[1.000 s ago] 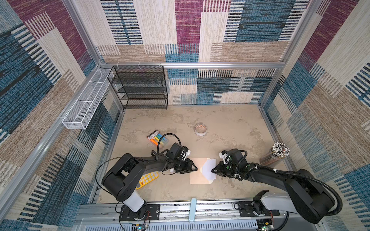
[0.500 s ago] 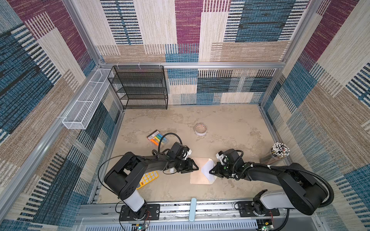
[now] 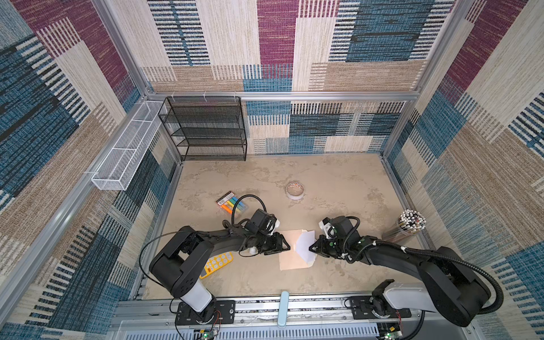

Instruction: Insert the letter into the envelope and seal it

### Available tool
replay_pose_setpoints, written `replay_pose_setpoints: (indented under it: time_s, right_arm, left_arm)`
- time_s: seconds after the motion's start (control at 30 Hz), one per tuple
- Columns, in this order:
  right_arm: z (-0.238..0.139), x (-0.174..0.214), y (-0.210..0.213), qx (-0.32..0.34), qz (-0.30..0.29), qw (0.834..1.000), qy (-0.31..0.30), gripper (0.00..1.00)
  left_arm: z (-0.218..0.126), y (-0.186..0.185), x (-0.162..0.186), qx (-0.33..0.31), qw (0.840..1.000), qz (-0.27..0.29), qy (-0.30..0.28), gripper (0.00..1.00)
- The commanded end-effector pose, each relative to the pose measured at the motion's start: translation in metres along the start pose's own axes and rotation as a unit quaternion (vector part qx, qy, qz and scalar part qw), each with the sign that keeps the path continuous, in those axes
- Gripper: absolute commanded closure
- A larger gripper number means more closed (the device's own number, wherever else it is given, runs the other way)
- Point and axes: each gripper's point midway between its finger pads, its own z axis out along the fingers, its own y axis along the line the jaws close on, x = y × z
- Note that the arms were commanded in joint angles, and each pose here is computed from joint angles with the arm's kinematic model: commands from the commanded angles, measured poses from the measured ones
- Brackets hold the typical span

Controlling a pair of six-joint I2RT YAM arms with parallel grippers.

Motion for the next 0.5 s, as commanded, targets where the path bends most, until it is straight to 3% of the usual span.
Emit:
replay_pose_setpoints:
  time_s: [0.0,0.47]
  right_arm:
    - [0.002,-0.001,-0.001,0.005,-0.004,1.000,-0.001,0.98]
    - [0.010,-0.001,0.015,-0.014,-0.015,1.000,0.013,0.98]
  left_arm:
    - [0.002,0.007,0.000,-0.015,1.000,-0.006,0.000,0.47]
    - [-0.001,0.002,-0.001,-0.008,1.000,-0.003,-0.003,0.47]
